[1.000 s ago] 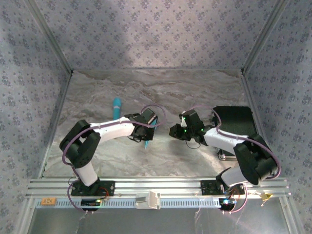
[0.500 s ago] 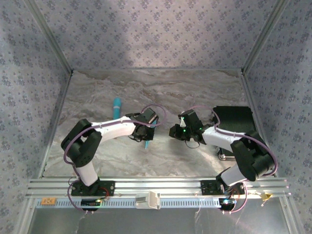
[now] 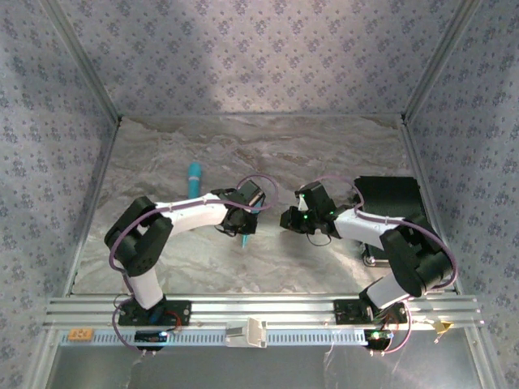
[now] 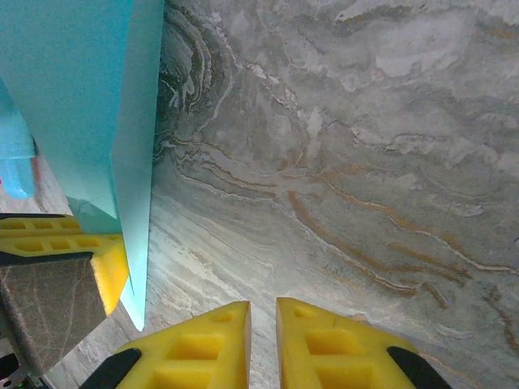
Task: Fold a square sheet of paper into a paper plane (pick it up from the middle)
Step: Move the paper plane to the center of the table.
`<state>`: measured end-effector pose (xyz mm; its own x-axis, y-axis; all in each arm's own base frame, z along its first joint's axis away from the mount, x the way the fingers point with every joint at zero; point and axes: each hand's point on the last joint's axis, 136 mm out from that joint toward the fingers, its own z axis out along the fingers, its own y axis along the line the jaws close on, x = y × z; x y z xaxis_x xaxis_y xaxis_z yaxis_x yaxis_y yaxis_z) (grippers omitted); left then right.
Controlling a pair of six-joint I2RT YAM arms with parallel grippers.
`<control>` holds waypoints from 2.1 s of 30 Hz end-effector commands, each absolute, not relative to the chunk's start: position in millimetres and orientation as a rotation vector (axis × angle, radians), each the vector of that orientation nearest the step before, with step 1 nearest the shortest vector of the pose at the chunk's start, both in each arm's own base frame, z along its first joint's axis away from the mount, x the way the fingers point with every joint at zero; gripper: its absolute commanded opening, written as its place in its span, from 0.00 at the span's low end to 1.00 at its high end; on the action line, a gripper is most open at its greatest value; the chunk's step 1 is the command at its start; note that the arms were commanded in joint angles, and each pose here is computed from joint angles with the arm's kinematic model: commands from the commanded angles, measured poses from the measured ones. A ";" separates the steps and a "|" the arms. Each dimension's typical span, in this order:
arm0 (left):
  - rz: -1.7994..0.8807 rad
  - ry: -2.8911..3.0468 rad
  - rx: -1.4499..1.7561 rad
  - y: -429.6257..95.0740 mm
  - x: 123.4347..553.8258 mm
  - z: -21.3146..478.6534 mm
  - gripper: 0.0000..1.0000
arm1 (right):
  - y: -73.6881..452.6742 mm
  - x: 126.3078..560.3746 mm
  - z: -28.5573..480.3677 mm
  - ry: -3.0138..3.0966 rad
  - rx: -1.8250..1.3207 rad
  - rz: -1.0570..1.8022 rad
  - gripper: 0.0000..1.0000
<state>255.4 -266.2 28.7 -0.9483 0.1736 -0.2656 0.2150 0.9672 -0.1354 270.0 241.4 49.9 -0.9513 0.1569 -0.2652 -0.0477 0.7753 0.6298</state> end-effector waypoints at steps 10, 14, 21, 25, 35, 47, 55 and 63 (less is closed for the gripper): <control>-0.214 2.865 0.326 -269.5 254.9 25.4 0.13 | 249.5 273.9 53.8 2.661 0.045 0.981 0.17; -0.220 2.864 0.335 -271.2 255.3 23.9 0.13 | 250.6 273.7 54.9 2.657 0.038 0.992 0.17; -0.207 2.870 0.342 -270.9 254.1 19.7 0.13 | 250.6 274.1 54.5 2.663 0.042 0.986 0.17; -0.162 2.891 0.321 -265.8 252.0 11.4 0.14 | 249.0 273.8 55.5 2.663 0.043 0.980 0.17; -0.014 2.928 0.253 -263.9 246.5 1.0 0.20 | 241.3 273.8 63.2 2.641 0.040 0.970 0.17; 0.050 2.942 0.129 -263.6 245.0 2.0 0.30 | 229.4 271.8 69.6 2.603 0.075 0.995 0.18; 0.135 2.932 0.089 -259.8 241.3 4.7 0.31 | 225.7 270.1 70.3 2.592 0.083 0.997 0.18; 0.073 2.915 0.065 -266.4 244.1 18.8 0.33 | 223.7 270.2 72.8 2.586 0.089 0.996 0.19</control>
